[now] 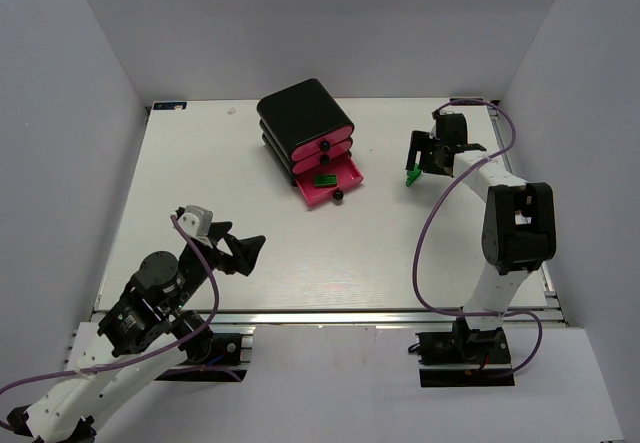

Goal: Sort the legos into containers by color

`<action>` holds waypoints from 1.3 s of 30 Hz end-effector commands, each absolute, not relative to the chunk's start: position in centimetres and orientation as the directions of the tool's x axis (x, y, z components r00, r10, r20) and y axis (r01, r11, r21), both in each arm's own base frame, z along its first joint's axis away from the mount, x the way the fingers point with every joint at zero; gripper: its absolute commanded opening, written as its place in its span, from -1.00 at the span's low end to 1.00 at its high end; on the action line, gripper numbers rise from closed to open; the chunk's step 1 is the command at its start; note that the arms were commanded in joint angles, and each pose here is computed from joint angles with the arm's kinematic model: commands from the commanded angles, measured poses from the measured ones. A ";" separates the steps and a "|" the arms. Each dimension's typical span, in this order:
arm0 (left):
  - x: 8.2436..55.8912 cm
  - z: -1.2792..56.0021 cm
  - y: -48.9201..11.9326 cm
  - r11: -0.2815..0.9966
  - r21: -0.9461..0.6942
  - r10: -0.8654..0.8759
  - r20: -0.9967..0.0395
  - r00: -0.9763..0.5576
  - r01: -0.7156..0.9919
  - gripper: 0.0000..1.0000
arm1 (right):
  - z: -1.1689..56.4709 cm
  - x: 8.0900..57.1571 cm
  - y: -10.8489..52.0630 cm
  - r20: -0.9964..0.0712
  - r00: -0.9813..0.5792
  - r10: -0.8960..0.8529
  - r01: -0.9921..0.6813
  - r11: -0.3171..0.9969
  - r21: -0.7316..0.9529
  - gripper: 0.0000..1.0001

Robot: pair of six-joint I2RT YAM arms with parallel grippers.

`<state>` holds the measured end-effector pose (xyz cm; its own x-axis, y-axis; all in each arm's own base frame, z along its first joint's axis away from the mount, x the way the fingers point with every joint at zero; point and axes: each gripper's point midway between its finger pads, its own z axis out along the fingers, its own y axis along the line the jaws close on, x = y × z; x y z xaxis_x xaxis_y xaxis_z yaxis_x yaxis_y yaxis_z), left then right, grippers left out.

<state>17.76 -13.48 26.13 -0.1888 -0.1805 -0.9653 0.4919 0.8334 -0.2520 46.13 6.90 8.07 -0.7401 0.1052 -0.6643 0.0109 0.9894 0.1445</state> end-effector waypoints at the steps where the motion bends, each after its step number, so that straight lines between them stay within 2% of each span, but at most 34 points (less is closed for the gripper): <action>1: 17.6 25.9 -13.7 0.825 -0.250 -0.174 -0.966 -0.193 0.506 0.96 | 9.5 47.3 6.6 -0.693 -0.708 0.134 0.038 0.988 0.153 0.64; 14: 17.3 26.4 -13.7 0.816 -0.252 -0.187 -0.967 -0.174 0.521 0.96 | 10.4 47.6 6.9 -0.697 -0.705 0.133 0.030 0.987 0.158 0.64; 29: 17.7 25.6 -13.8 0.827 -0.251 -0.170 -0.965 -0.201 0.504 0.96 | 7.8 46.2 7.2 -0.625 -0.753 0.205 0.100 0.975 0.199 0.63; 39: 17.7 25.6 -13.8 0.829 -0.249 -0.167 -0.965 -0.203 0.501 0.96 | 8.1 46.6 7.1 -0.637 -0.742 0.208 0.102 0.975 0.199 0.63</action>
<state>17.66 -13.54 26.28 -0.1856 -0.1842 -0.9652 0.4984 0.8289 -0.2540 46.29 7.24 7.96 -0.7501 0.1887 -0.6338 0.0812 0.9774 0.1950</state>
